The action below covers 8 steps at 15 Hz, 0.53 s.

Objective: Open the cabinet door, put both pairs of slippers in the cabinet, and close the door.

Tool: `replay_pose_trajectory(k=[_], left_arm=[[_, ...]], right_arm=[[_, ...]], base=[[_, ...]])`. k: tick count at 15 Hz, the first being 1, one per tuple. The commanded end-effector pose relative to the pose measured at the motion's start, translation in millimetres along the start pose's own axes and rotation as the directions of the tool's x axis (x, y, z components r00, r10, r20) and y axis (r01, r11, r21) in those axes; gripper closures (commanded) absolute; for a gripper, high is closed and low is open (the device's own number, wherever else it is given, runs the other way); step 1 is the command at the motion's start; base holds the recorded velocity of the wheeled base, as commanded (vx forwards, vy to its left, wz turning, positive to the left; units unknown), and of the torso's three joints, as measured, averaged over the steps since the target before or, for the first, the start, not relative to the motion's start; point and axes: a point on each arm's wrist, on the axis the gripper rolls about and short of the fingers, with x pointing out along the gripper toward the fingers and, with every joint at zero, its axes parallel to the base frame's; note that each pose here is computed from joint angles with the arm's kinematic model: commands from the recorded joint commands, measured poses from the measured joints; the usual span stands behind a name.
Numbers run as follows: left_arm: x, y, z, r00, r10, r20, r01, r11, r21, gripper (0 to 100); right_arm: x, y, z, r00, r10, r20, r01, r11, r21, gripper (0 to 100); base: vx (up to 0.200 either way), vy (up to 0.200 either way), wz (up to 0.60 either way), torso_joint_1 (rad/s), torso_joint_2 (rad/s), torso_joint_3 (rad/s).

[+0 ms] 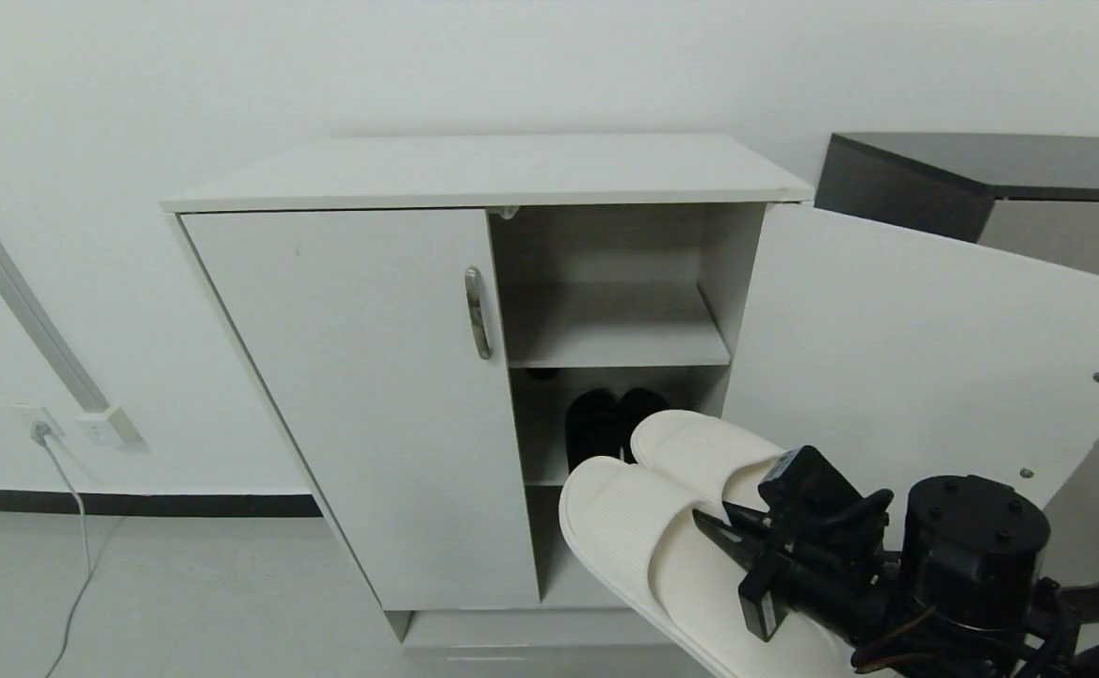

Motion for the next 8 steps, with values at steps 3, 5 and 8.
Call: replay_pose_trajectory(k=[3,5,8], left_arm=[[0.1,0.0,0.0,1.0,0.001,-0.001,-0.001,1.0,0.0,100],[0.1,0.0,0.0,1.0,0.001,-0.001,-0.001,1.0,0.0,100],[0.1,0.0,-0.1,1.0,-0.002,-0.002,0.002,1.0,0.005,100]], right_arm=[[0.9,4.9,1.5,1.0,0.016,0.013,-0.016,1.0,-0.003,100],[2.3,8.0,1.2,1.0,0.026,0.015,-0.026,1.0,-0.005,100],[3.1,8.6,-1.7,1.0,0.029,0.003,-0.029,1.0,-0.004,100]], base=[[0.0,0.0,0.0,-0.032,0.44,0.393],[0.0,0.0,0.0,-0.005,0.41,0.398],[0.0,0.0,0.0,0.005,0.14,0.142]])
